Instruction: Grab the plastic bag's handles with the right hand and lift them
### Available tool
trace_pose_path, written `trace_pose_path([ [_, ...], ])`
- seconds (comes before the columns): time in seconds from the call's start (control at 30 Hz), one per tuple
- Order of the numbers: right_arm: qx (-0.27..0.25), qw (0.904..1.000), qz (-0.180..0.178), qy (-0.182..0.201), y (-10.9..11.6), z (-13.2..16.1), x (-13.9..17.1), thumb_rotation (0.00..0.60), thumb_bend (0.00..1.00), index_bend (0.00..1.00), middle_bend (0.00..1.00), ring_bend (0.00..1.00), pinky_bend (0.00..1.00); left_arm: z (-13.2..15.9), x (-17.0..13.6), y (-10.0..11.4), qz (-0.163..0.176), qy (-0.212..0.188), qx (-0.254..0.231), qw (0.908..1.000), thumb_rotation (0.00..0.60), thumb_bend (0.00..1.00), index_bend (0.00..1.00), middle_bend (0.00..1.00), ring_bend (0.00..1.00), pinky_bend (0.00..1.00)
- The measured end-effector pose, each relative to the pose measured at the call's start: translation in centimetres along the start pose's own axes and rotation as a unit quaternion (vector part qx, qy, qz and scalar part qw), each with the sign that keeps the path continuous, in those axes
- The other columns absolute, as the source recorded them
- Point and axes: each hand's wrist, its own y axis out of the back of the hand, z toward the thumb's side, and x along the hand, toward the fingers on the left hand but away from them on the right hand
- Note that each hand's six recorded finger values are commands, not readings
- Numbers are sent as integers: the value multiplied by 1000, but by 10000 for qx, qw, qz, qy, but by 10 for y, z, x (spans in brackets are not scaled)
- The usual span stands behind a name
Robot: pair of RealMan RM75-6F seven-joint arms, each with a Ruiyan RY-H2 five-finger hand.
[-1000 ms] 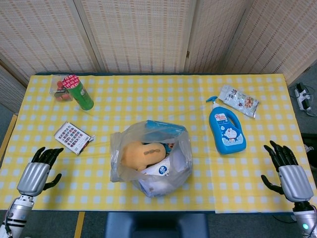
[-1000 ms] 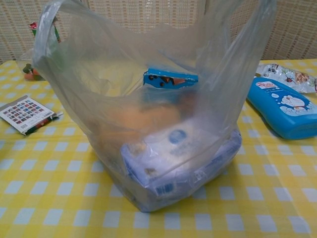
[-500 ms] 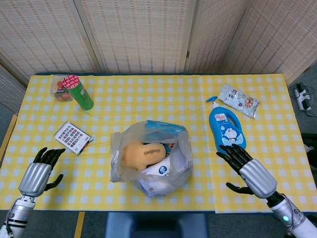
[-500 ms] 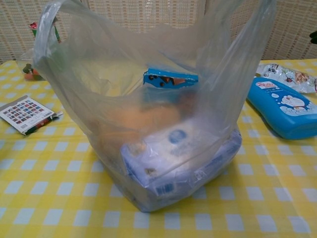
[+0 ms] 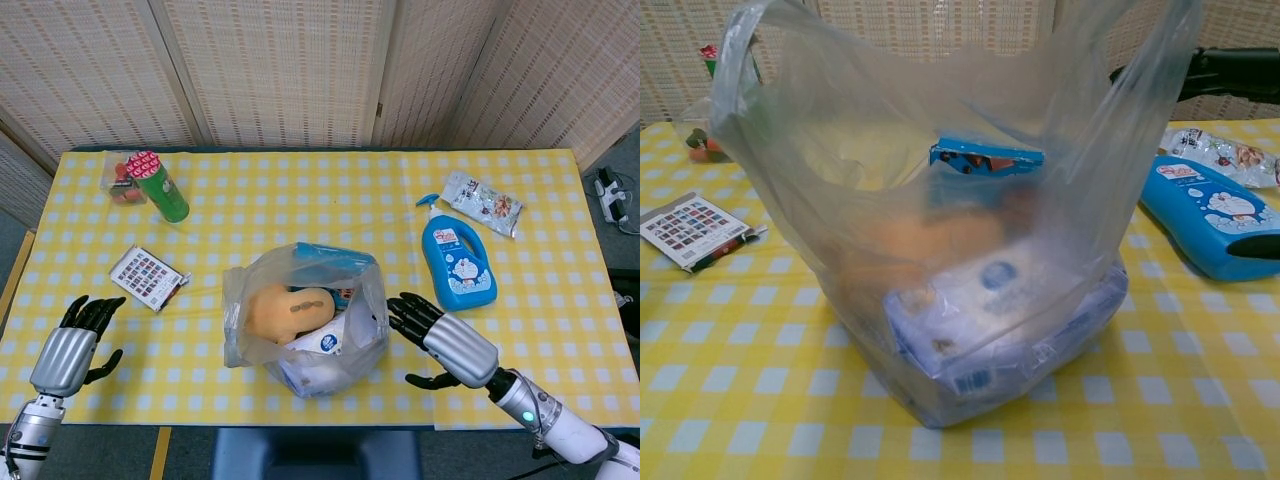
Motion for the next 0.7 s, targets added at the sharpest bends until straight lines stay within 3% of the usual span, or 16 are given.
trace_pose_path([
  [0.4, -618, 9958, 356, 573, -7, 27, -35, 600, 236, 0, 0, 0, 0, -1, 1, 0, -14, 19, -17, 10000, 600, 382, 137, 201, 173, 112],
  [0.7, -584, 9941, 494, 767, -11, 39, -65, 600, 235, 0, 0, 0, 0, -4, 1, 3, 31, 42, -58, 10000, 600, 382, 137, 201, 173, 112],
])
